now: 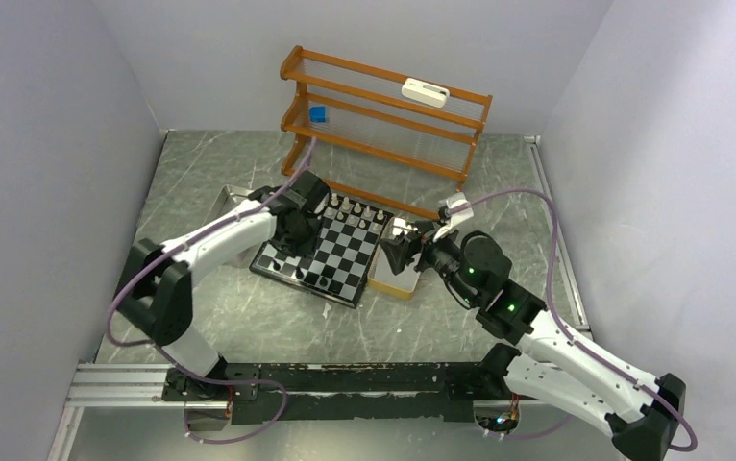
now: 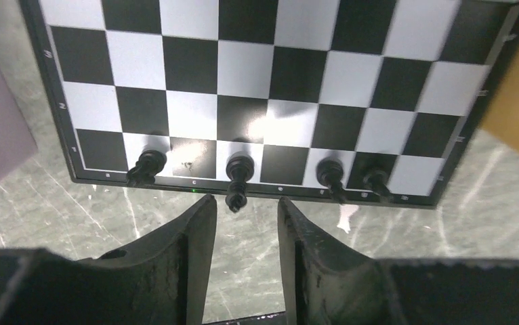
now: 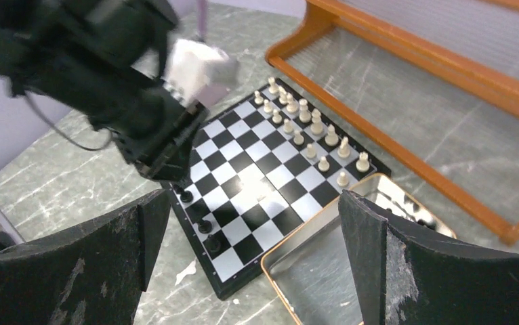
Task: Set up the chess pieces on the board
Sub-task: Place the chess piece on the chessboard.
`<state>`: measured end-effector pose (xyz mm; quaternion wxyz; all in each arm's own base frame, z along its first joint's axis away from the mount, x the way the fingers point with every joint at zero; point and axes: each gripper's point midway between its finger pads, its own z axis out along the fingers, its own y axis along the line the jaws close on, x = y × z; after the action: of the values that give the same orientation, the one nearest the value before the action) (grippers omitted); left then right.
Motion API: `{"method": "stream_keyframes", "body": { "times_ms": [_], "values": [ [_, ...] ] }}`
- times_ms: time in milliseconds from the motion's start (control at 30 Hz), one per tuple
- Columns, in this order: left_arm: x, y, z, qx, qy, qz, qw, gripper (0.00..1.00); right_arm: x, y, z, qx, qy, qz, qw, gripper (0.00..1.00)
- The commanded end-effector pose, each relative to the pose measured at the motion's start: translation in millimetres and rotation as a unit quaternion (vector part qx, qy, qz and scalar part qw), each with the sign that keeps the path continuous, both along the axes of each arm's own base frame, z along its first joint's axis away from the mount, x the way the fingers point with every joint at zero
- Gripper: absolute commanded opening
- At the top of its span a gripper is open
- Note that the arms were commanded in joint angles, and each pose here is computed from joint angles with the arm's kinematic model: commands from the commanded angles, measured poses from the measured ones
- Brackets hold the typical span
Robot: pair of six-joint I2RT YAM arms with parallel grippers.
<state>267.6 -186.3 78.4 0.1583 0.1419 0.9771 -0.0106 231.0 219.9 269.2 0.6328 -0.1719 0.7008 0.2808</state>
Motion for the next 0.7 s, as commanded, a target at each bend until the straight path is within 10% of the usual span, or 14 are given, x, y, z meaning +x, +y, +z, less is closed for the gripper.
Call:
{"method": "stream_keyframes", "body": {
  "times_ms": [0,367,667],
  "values": [
    [20,-21,68,-0.093,-0.111,0.004,0.989,0.45,12,-7,-6,0.02,0.075,-0.065,0.995,1.0],
    [7,2,158,-0.181,-0.297,-0.022,0.937,0.69,45,-13,-79,-0.128,0.168,-0.146,0.966,0.97],
    [-30,36,180,-0.202,-0.384,-0.049,0.9,0.97,86,-20,-127,-0.156,0.228,-0.147,0.95,0.52]
  ]
}}
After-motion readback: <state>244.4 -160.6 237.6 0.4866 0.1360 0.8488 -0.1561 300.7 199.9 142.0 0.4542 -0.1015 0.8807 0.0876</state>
